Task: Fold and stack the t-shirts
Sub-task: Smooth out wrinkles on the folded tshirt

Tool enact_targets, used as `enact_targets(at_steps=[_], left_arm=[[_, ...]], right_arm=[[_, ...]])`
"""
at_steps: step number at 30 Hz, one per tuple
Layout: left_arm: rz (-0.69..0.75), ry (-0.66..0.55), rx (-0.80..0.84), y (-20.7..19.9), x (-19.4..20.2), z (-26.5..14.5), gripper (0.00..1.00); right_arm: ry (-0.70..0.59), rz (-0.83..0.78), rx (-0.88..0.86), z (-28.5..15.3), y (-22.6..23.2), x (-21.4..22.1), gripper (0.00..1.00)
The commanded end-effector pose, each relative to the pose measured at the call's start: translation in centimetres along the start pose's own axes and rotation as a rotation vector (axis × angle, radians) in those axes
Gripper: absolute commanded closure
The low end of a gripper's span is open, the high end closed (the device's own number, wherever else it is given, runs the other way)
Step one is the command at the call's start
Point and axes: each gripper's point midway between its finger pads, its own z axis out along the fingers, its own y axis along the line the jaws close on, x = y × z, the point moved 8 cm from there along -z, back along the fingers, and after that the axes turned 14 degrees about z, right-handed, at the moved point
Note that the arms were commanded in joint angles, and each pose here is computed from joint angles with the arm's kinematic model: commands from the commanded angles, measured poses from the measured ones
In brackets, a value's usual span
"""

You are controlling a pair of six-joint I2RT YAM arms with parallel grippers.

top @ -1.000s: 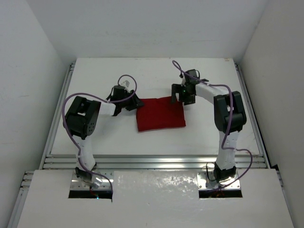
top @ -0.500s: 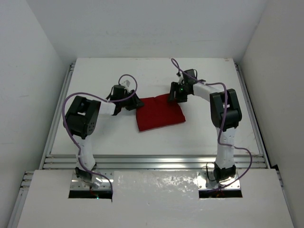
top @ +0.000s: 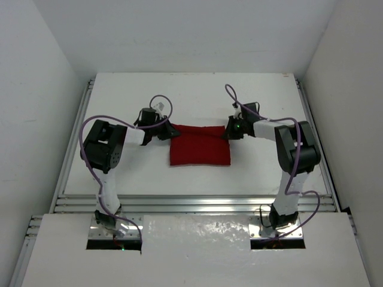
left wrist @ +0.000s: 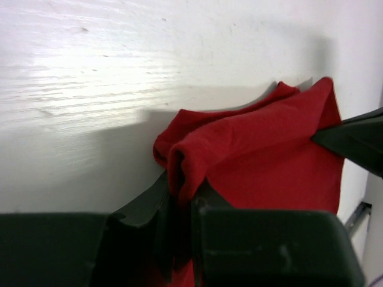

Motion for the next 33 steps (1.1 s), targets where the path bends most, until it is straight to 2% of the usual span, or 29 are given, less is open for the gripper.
enact_targets(at_steps=[1, 5, 8, 9, 10, 12, 13, 14, 16, 18, 21, 22, 25, 26, 27, 28, 32, 33], left_arm=[[-0.001, 0.009, -0.011, 1.5, 0.7, 0.3, 1.00], [-0.012, 0.005, 0.015, 1.5, 0.8, 0.7, 1.00], [-0.016, 0.009, 0.032, 1.3, 1.0, 0.7, 1.00], [-0.014, 0.008, 0.039, 1.2, 0.9, 0.7, 0.90], [-0.014, 0.011, 0.047, 1.1, 0.8, 0.7, 0.82], [-0.007, 0.006, 0.070, 0.7, 0.4, 0.6, 0.78], [-0.006, 0.002, 0.078, 0.5, 0.1, 0.5, 0.76], [-0.002, -0.004, 0.082, 0.3, -0.4, 0.4, 0.66], [-0.001, -0.002, 0.080, -0.1, -0.9, 0.1, 0.60], [0.006, -0.015, 0.057, -0.4, -1.9, -0.2, 0.50], [0.007, -0.028, 0.016, -0.5, -2.8, -0.6, 0.42], [0.004, -0.029, -0.026, -0.4, -3.2, -0.8, 0.34], [-0.005, -0.030, -0.118, 0.0, -3.6, -1.5, 0.27], [-0.004, -0.035, -0.127, -0.1, -3.7, -1.6, 0.26], [-0.003, -0.041, -0.133, -0.1, -3.8, -1.7, 0.25], [0.001, -0.043, -0.131, -0.2, -3.9, -1.9, 0.25], [0.004, -0.045, -0.119, -0.4, -4.1, -1.8, 0.26], [0.002, -0.039, -0.111, -0.3, -4.0, -1.7, 0.27]], right_arm=[[-0.083, 0.063, 0.013, -1.6, -1.9, 0.2, 1.00], [-0.048, 0.115, 0.069, -1.0, -3.3, 1.3, 0.98], [-0.028, 0.132, 0.059, -0.4, -3.5, 1.6, 0.88], [-0.028, 0.130, 0.051, -0.4, -3.3, 1.5, 0.85], [-0.029, 0.128, 0.043, -0.4, -3.2, 1.3, 0.76], [-0.041, 0.109, 0.006, -0.8, -2.2, 0.4, 0.73], [-0.029, 0.108, 0.006, -1.0, -2.0, 0.2, 0.67], [-0.032, 0.091, -0.004, -1.1, -1.7, -0.2, 0.62], [-0.024, 0.088, 0.015, -1.8, -0.9, -1.2, 0.54], [-0.041, 0.079, 0.039, -2.6, -0.3, -2.2, 0.53], [-0.070, 0.060, 0.084, -3.4, 0.1, -3.6, 0.50], [-0.060, 0.063, 0.107, -3.7, 0.1, -3.6, 0.48], [-0.057, 0.052, 0.112, -4.0, 0.4, -3.9, 0.45], [-0.054, 0.040, 0.103, -4.1, 0.5, -4.0, 0.44], [-0.049, 0.032, 0.081, -4.2, 0.7, -4.0, 0.34], [-0.041, 0.030, 0.059, -4.3, 1.0, -3.9, 0.34], [-0.009, 0.078, 0.096, -4.4, 0.7, -3.3, 0.36], [0.014, 0.097, 0.102, -4.4, 0.7, -3.1, 0.42]])
